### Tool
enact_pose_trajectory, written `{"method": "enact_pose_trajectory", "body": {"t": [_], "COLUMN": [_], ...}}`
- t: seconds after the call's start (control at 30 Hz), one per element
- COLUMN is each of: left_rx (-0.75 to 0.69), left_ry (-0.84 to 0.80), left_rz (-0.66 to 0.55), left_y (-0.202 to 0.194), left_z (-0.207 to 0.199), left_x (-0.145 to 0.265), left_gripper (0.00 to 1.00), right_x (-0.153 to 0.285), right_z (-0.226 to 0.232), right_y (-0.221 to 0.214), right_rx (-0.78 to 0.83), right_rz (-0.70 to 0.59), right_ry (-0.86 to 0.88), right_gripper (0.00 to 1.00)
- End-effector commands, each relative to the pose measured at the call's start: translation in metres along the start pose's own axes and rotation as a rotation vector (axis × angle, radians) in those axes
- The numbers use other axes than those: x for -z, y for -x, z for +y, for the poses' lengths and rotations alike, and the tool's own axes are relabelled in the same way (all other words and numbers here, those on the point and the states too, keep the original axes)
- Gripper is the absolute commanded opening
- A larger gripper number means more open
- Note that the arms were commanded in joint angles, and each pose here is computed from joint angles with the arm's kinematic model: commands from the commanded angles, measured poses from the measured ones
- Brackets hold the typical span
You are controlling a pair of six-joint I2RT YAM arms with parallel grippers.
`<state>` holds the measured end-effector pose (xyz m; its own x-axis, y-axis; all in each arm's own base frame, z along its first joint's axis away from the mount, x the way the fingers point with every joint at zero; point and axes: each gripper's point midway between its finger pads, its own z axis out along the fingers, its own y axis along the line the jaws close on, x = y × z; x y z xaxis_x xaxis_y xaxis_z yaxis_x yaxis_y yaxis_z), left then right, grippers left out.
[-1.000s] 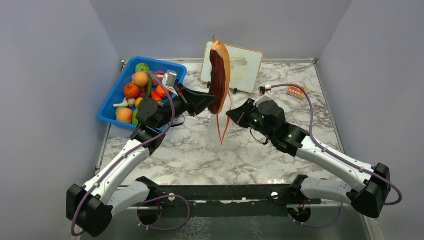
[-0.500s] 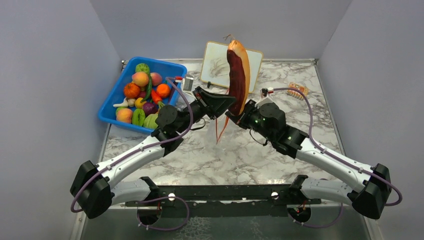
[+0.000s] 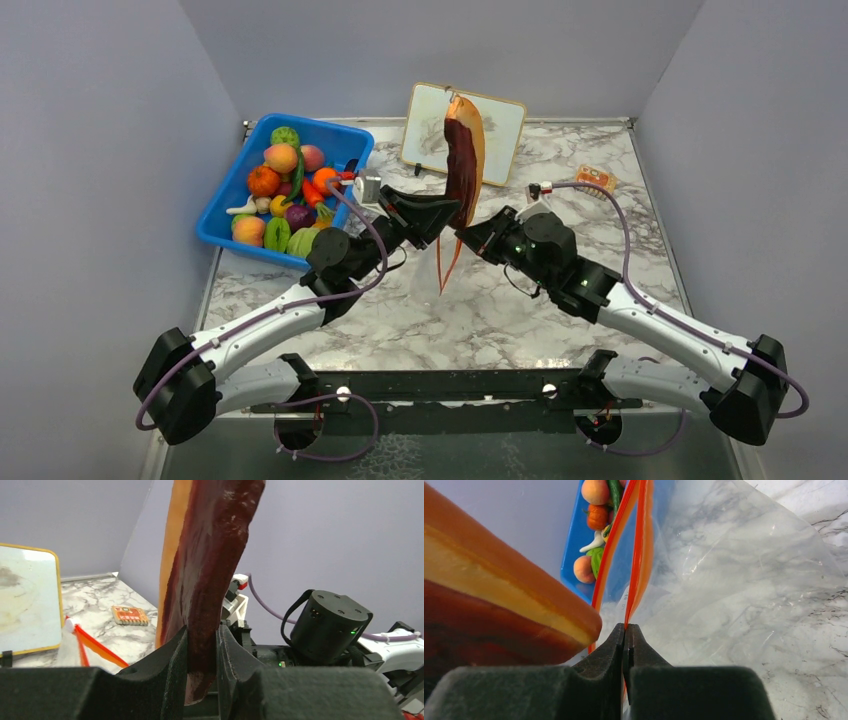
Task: Place the food in the zip-top bag and seal the zipper
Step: Place the fake food in the zipper food storage bag.
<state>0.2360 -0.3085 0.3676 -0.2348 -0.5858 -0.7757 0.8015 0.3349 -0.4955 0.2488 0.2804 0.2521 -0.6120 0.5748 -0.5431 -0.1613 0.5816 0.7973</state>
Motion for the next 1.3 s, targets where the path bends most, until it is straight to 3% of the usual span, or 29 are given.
{"method": "enact_pose_trajectory", "body": {"t": [0.0,0.83,1.0,1.27], "left_rx": [-0.07,-0.311,-0.358,-0.308], "left_ry": [-0.027,-0.11,-0.064,-0.148], "left_rz": [-0.041,0.092,0.116,0.144], "left_y": [0.012,-0.031,-0.043,-0.046], "left_z": [-0.007,0.004,0.021,0.002], "left_x": [0.001,0.014,0.025,0.024], "left_gripper": [0.0,0.0,0.0,0.03], "right_x": [0.006,0.03,0.032,0.04], "right_z": [0.008,0.046,0.052,0.064], "right_y": [0.01,0.044,0.045,0.041], "right_rx": [-0.019,-0.089,-0.089,-0.045], "right_rz": [-0.043,-0.154,-0.15,-0.107], "right_ry": [0.029,0.165,0.182,0.23], "right_gripper": [0.01,0.01,0.01,0.01]}}
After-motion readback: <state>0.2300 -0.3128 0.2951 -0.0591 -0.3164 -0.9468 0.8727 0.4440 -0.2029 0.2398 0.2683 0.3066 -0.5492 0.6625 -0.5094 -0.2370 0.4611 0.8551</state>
